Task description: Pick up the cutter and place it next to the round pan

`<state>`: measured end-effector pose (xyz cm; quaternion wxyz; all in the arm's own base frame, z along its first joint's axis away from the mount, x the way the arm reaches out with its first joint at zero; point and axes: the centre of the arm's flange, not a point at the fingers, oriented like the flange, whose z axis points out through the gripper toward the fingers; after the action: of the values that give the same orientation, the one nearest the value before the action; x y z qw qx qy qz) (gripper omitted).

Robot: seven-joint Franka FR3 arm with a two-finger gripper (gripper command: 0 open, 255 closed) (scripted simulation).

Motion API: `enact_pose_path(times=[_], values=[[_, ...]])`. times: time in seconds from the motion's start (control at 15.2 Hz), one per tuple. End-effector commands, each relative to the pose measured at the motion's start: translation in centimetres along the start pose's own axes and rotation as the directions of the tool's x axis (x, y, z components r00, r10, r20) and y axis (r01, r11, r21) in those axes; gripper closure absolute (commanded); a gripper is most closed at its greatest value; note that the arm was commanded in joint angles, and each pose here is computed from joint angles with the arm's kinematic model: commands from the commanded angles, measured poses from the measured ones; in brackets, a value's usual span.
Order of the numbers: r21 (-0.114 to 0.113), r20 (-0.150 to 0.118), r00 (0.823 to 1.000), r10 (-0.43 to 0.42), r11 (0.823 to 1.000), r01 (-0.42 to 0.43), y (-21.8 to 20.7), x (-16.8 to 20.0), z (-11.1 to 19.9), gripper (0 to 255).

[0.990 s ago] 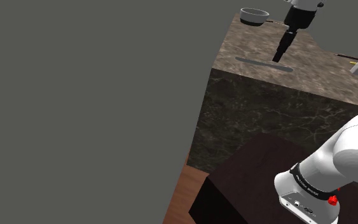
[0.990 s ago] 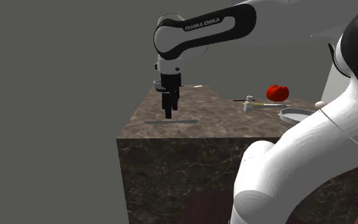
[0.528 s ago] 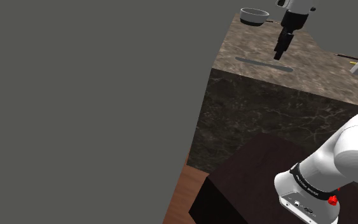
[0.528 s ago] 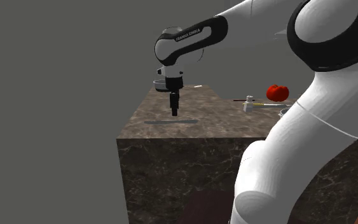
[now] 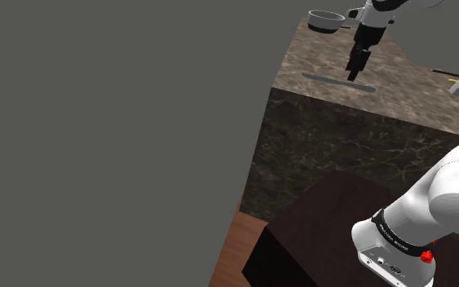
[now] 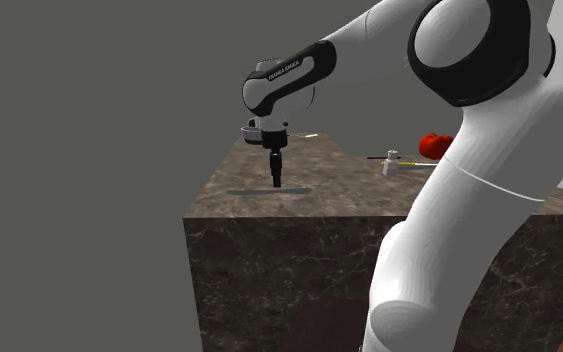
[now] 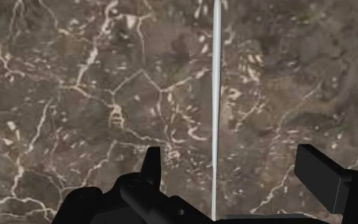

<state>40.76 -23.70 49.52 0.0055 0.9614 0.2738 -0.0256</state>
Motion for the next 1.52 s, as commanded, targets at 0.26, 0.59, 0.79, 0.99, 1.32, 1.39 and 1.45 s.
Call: enact_pose_path(times=[0.26,0.59,0.79,0.99,1.32,1.39,1.45], values=[[0.000,0.000,1.000,-0.001,1.000,0.001,0.2,0.1,1.9,0],[0.000,0.000,1.000,-0.001,1.000,0.001,0.2,0.1,1.9,0],[0.000,0.000,1.000,-0.001,1.000,0.001,0.2,0.1,1.9,255],[0.000,0.000,1.000,-0.001,1.000,0.001,0.2,0.1,1.9,255],[0.000,0.000,1.000,-0.001,1.000,0.001,0.2,0.0,1.4,255],[0.000,0.000,1.000,-0.001,1.000,0.001,0.2,0.0,0.8,255],[0.000,0.000,1.000,-0.001,1.000,0.001,0.2,0.0,0.3,255]])
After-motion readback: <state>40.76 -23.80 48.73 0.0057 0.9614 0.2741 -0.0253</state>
